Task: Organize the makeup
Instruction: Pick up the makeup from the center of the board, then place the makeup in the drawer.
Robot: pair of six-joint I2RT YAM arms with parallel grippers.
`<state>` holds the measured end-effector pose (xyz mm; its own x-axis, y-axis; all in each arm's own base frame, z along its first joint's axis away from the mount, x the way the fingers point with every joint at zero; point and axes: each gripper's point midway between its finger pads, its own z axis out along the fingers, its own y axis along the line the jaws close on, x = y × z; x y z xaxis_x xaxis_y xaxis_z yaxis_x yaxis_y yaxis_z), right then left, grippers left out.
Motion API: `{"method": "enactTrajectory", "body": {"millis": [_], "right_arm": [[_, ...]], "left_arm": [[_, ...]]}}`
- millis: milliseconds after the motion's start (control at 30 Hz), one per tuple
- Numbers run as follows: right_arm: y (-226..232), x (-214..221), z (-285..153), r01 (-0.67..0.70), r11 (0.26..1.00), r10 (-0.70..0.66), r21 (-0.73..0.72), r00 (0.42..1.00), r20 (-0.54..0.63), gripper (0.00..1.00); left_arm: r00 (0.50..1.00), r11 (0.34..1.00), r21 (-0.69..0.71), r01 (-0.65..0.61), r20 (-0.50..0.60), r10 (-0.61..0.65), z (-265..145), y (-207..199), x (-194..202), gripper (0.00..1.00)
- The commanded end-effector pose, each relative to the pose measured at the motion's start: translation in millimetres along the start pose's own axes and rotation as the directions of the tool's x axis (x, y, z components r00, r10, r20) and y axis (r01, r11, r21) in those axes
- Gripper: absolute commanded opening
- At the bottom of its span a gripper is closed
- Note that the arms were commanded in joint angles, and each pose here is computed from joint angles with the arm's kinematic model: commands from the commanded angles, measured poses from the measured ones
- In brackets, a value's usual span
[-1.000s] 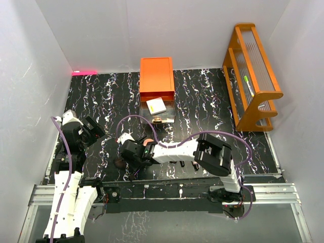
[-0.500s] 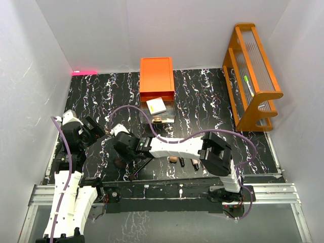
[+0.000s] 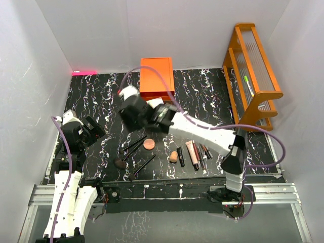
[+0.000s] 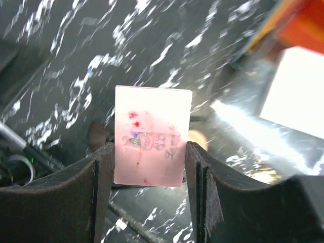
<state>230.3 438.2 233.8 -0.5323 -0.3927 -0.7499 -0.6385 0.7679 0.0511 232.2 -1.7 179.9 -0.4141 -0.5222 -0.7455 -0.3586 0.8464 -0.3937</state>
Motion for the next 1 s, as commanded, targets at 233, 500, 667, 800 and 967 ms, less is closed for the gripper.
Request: {"method": "enactTrajectory", "body": {"millis": [233, 500, 667, 800, 967], "right_arm": [[-165, -105, -51, -0.243, 0.962, 0.208, 0.125, 0.947, 0.245, 0.34], [-192, -81, -21, -0.262, 0.955, 0.238, 0.139, 0.957, 0.164, 0.34], [-188, -73, -16, -0.257, 0.959, 0.240, 0.124, 0.961, 0.137, 0.34], [-183, -58, -5, -0.250, 0.962, 0.243, 0.111, 0.967, 0.078, 0.34], [-180, -45, 4, -0.247, 0.964, 0.244, 0.096, 0.969, 0.038, 0.34]], "left_arm": [[1.000, 1.000, 0.019, -0.002, 0.012, 0.002, -4, -6, -6, 0.87], [1.000, 1.000, 0.018, -0.001, 0.010, 0.001, -3, -6, -6, 0.87], [1.000, 1.000, 0.022, -0.001, 0.007, 0.001, -2, -6, -5, 0.87], [1.000, 1.000, 0.022, -0.001, 0.005, 0.001, -2, -6, -5, 0.87], [1.000, 1.000, 0.023, -0.001, 0.004, 0.001, -2, -6, -4, 0.87]]}}
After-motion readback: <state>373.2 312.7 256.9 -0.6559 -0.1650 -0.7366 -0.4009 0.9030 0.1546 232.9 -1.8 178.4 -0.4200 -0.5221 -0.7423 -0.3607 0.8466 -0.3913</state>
